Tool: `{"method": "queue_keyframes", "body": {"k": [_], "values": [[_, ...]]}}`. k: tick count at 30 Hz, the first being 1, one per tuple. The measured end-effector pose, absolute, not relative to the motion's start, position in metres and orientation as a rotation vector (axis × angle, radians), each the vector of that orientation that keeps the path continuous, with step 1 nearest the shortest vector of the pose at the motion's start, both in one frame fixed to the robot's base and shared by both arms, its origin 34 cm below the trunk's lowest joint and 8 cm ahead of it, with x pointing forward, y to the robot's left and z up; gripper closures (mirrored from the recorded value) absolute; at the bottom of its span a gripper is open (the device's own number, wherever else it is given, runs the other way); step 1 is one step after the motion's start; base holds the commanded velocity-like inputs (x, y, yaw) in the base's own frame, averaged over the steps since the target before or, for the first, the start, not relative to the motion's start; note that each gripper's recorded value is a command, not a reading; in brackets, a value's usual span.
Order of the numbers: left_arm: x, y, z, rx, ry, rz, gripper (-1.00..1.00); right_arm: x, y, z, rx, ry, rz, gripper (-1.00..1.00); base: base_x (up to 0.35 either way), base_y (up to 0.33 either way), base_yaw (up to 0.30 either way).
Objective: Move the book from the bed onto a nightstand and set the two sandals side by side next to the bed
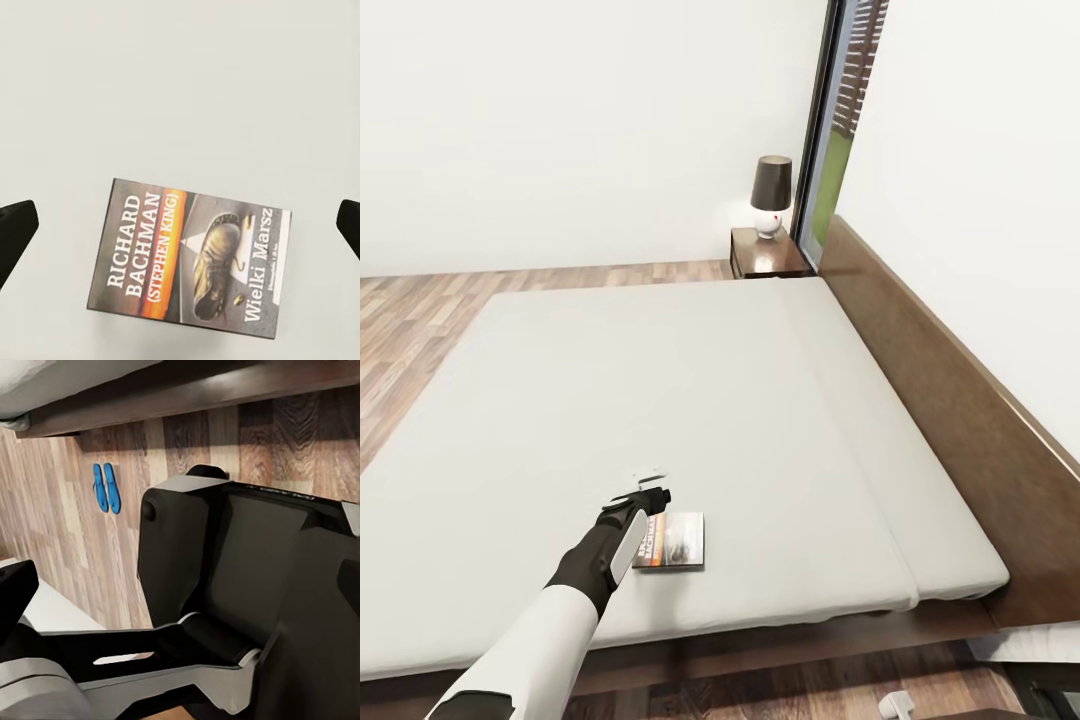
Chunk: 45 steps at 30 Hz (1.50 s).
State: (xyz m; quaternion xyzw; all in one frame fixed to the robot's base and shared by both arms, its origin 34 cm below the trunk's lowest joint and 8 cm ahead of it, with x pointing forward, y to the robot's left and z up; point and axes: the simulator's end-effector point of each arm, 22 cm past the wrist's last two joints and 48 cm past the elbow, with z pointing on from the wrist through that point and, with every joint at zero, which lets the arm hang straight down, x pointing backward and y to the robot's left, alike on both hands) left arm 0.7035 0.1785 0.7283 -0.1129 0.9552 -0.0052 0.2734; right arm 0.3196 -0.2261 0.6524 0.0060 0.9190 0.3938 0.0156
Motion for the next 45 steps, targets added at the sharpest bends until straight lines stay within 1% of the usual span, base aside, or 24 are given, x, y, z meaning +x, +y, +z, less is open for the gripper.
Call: {"method": "queue_keyframes", "body": {"k": [45], "values": [[0.718, 0.178, 0.687, -0.302, 2.569, -0.016, -1.0, 0.335, -0.226, 0.612, 0.018, 2.855, 1.229, -1.0, 0.0, 0.0, 0.0]]}}
